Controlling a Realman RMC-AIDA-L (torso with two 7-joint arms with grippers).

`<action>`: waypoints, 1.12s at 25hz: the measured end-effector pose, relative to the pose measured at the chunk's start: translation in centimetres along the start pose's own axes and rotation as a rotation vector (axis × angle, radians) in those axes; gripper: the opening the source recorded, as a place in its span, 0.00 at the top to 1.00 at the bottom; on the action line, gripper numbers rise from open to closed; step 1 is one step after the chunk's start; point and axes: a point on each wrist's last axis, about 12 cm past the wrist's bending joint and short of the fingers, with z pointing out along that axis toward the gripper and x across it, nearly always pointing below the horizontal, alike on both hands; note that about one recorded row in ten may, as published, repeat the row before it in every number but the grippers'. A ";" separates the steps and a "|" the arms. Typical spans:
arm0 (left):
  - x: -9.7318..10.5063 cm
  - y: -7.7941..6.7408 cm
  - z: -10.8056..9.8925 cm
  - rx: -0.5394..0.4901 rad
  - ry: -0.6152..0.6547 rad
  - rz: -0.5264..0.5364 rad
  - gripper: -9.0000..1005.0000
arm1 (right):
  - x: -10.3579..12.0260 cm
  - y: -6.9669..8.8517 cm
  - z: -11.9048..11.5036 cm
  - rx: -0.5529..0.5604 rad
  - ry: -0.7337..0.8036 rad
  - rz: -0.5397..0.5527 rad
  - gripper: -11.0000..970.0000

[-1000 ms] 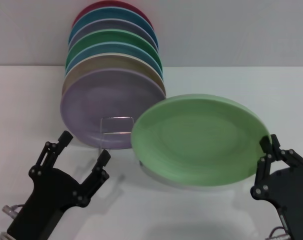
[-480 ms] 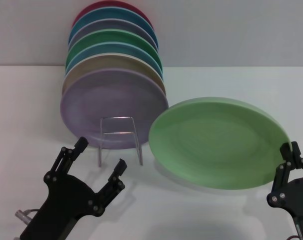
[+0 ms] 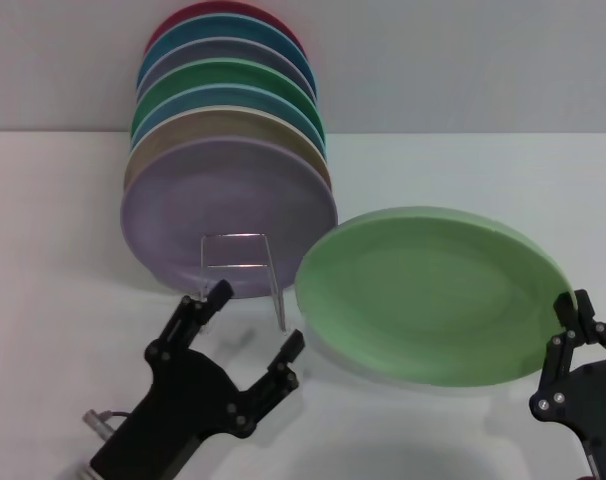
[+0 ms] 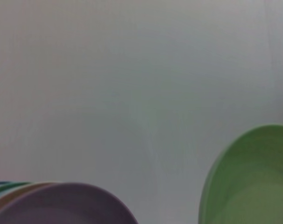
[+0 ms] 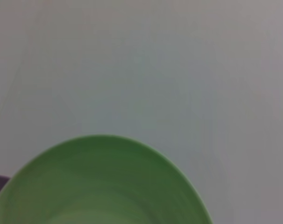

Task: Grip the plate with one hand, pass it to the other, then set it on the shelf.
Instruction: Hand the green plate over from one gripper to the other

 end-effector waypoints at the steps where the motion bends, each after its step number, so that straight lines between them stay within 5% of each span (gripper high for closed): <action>1: 0.0 0.0 0.1 0.002 0.005 -0.002 0.17 | 0.0 0.0 0.0 -0.002 0.000 -0.001 0.97; 28: 0.2 0.5 3.0 -0.015 0.040 -0.031 0.25 | 0.3 0.6 1.2 -0.040 0.008 -0.018 0.97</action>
